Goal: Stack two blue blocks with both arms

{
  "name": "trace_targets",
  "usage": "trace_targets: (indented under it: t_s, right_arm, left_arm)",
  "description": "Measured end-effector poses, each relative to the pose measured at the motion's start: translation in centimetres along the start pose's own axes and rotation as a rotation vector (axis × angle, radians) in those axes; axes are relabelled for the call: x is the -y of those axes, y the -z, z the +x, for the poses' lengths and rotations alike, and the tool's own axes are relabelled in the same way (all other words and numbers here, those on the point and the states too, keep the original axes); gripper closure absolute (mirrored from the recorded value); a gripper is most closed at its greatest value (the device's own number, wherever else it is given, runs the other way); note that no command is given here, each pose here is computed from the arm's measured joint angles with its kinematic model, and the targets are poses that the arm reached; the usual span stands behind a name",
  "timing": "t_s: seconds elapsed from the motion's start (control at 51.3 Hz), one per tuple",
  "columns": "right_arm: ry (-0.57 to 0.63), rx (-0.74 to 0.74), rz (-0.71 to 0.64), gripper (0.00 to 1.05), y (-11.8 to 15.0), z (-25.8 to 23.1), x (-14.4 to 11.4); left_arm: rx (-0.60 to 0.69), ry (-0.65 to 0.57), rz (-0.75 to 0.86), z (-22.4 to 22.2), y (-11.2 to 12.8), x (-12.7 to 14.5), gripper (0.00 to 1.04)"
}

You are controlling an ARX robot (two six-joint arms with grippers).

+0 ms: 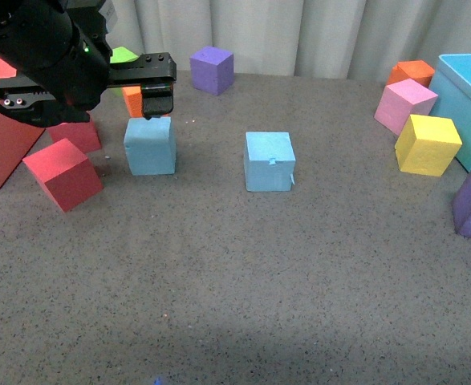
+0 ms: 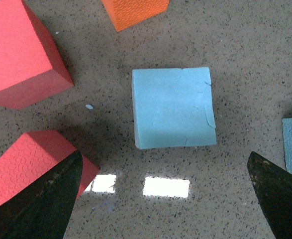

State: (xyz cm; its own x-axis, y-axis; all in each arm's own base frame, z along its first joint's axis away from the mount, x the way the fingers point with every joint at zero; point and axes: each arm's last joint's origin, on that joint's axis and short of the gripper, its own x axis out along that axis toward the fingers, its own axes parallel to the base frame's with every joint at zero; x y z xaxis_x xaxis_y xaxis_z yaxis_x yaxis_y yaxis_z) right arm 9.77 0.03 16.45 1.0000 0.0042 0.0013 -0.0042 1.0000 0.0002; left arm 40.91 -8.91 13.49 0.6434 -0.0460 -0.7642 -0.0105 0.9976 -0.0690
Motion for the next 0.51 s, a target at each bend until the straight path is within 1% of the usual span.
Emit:
trace_targets:
  t_s: [0.176,0.351,0.507]
  right_arm:
    - [0.0,0.0,0.0,0.1,0.0,0.0,0.0]
    - [0.0,0.0,0.0,0.1,0.0,0.0,0.0]
    - [0.0,0.0,0.0,0.1,0.0,0.0,0.0]
  left_arm:
    - [-0.025,-0.01,0.002,1.8,-1.1,0.4,0.07]
    - [-0.075,-0.004,0.006,3.7,-0.8,0.6,0.07]
    - [-0.09,-0.025,0.001,4.9,-1.2,0.8,0.07]
